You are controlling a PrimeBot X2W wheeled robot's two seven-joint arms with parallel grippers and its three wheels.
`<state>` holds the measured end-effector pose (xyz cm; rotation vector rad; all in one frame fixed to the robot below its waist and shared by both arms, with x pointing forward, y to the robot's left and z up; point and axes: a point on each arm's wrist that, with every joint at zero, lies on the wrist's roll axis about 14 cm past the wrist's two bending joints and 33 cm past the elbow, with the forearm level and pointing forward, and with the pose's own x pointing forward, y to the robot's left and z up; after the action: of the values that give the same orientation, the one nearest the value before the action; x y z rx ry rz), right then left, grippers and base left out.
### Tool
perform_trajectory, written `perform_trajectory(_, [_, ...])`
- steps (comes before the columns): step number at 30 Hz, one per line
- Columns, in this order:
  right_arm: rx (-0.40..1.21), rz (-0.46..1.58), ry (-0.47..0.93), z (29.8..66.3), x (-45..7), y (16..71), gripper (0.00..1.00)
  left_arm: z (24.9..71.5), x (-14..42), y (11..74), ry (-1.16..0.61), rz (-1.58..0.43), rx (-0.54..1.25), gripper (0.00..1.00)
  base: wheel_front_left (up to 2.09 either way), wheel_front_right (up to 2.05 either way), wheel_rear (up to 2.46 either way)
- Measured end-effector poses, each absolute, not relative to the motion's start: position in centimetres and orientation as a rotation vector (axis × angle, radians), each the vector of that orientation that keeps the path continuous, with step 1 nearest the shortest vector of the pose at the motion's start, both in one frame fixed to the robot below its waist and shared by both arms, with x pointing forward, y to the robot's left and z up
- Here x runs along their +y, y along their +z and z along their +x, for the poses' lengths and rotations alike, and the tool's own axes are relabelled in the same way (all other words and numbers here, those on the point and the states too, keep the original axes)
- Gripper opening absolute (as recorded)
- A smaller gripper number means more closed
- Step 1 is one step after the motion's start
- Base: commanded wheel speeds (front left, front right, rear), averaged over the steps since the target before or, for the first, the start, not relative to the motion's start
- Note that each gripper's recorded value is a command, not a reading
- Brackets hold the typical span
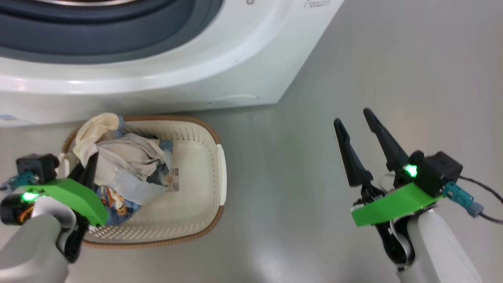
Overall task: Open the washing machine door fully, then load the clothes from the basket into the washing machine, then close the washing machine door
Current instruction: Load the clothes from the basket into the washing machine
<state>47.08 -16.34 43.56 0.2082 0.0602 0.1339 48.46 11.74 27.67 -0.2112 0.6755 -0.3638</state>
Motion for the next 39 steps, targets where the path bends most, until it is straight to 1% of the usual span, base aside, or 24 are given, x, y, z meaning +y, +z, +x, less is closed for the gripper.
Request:
perform_trajectory(3, [0.060, 0.208, 0.125, 45.5, -16.8, 44.3, 1.00, 48.5, 11.3, 30.5, -0.367, -0.226, 0.593, 0.00, 0.00, 0.00, 0.00])
perform_trajectory(11, [0.045, 0.207, 0.096, 42.9, -18.3, 45.7, 1.00, 47.8, 11.7, 35.2, -0.352, -0.231, 0.455, 0.00, 0.00, 0.00, 0.00])
perform_trajectory(21, [0.014, 0.202, 0.079, 39.7, -19.6, 47.6, 1.00, 45.9, 13.5, 41.3, -0.308, -0.216, 0.269, 0.00, 0.00, 0.00, 0.00])
perform_trajectory(34, [-0.015, 0.201, 0.051, 36.5, -21.0, 48.9, 1.00, 42.1, 16.2, 47.1, -0.234, -0.219, 0.072, 0.00, 0.00, 0.00, 0.00])
perform_trajectory(39, [-0.025, 0.203, 0.041, 35.9, -21.3, 49.2, 1.00, 40.2, 17.1, 47.8, -0.211, -0.210, 0.041, 0.00, 0.00, 0.00, 0.00])
